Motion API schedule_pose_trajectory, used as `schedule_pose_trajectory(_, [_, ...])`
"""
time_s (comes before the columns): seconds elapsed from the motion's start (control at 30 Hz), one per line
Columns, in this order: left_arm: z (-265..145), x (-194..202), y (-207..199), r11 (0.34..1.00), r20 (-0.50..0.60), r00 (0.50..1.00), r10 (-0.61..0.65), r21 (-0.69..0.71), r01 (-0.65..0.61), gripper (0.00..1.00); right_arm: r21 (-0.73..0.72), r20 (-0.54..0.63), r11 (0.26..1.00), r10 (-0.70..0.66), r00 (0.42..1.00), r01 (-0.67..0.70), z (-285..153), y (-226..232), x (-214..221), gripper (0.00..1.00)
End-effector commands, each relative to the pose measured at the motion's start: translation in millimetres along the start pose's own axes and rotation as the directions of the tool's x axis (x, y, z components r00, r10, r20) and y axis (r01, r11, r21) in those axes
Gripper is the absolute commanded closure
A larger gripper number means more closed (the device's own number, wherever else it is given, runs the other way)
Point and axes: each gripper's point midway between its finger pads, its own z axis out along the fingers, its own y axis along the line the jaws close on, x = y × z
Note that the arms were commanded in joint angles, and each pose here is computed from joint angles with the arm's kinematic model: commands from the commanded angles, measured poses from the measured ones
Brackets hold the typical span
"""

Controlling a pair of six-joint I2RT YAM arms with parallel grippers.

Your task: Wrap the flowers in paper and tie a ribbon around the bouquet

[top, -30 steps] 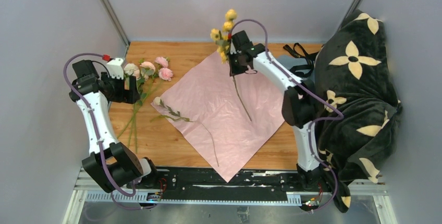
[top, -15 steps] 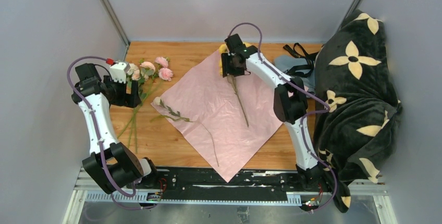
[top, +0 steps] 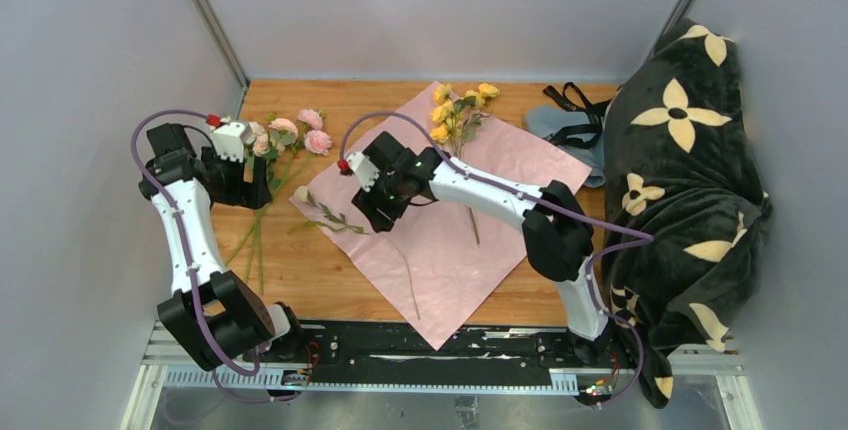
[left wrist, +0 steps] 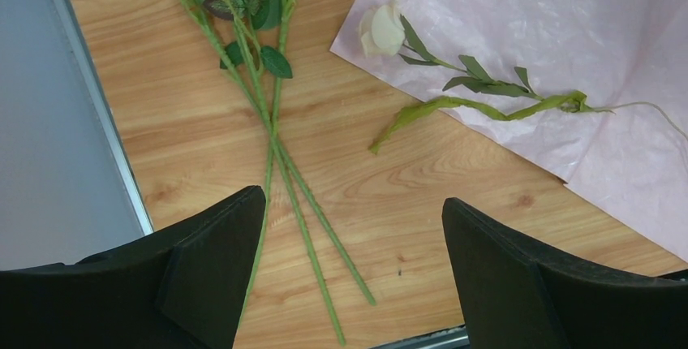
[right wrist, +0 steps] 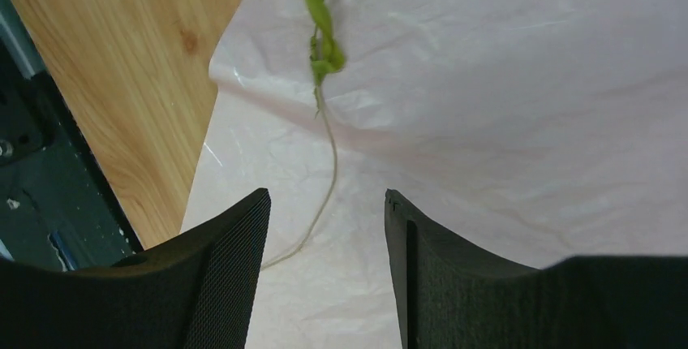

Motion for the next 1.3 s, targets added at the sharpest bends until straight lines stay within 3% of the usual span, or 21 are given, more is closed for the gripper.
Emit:
schedule_pose_trajectory(0.0, [1.2, 4.1, -3.2, 1.000, 0.001, 1.000, 0.017, 0.013, -0.017, 0.11, -0.114, -0.100, 0.993, -0.026, 0.995, 0.014, 27.5, 13.5, 36.9, 0.41])
schedule_pose_trajectory(0.17, [4.7, 8.4, -10.2, 0.999, 0.003, 1.000, 0.007, 0.045, -0.007, 0.11, -0.117, -0.145, 0.993, 0.010, 0.989, -0.027, 53.1, 15.2, 47.2, 0.42])
schedule_pose_trajectory(0.3, [4.4, 9.8, -9.1, 0.999, -0.002, 1.000, 0.011, 0.038, -0.011, 0.11, -0.106, -0.175, 0.993, 0.042, 0.984, -0.061, 65.3, 13.0, 57.8, 0.55])
schedule_pose_trajectory(0.37, [4.3, 9.1, -9.0, 0.999, 0.000, 1.000, 0.015, 0.039, -0.015, 0.11, -0.106, -0.177, 0.992, 0.046, 0.983, -0.066, 67.6, 13.1, 59.8, 0.66])
schedule_pose_trajectory(0.47, [4.0, 8.1, -9.8, 0.999, 0.005, 1.000, 0.019, 0.043, -0.020, 0.11, -0.114, -0.168, 0.991, 0.051, 0.985, -0.070, 65.0, 15.4, 56.1, 0.99])
schedule_pose_trajectory(0.6, [3.4, 6.5, -7.9, 0.999, 0.004, 1.000, 0.018, 0.036, -0.018, 0.11, -0.156, -0.093, 0.986, 0.046, 0.995, -0.061, 30.3, 28.3, 24.9, 1.00])
schedule_pose_trajectory(0.77, [3.9, 6.5, -2.4, 1.000, -0.009, 1.000, 0.023, 0.019, -0.023, 0.11, -0.192, 0.139, 0.981, 0.057, 0.989, -0.030, -59.3, 39.0, -39.2, 1.00])
schedule_pose_trajectory(0.9, [4.8, 8.2, 0.5, 1.000, -0.023, 1.000, 0.014, 0.010, -0.014, 0.11, -0.076, 0.274, 0.949, 0.314, 0.909, -0.305, -103.1, -30.0, -50.1, 1.00])
schedule_pose_trajectory(1.0, [4.1, 9.4, 0.3, 1.000, -0.025, 1.000, 0.019, 0.005, -0.018, 0.11, 0.009, 0.357, 0.862, 0.470, 0.807, -0.506, -110.9, -92.9, -33.7, 1.00])
schedule_pose_trajectory(1.07, [3.6, 10.6, 1.2, 1.000, -0.029, 0.999, 0.019, -0.002, -0.019, 0.11, 0.072, 0.378, 0.833, 0.487, 0.787, -0.549, -105.1, -125.7, -19.9, 1.00])
schedule_pose_trajectory(1.13, [2.7, 12.1, 2.8, 1.000, -0.037, 0.999, 0.024, -0.014, -0.025, 0.11, 0.160, 0.359, 0.842, 0.438, 0.825, -0.516, -90.2, -150.7, -4.5, 1.00])
schedule_pose_trajectory(1.27, [1.0, 17.2, 6.5, 0.998, -0.057, 0.997, 0.044, -0.037, -0.046, 0.11, 0.200, 0.216, 0.871, 0.407, 0.888, -0.448, -44.4, -170.9, 26.1, 1.00])
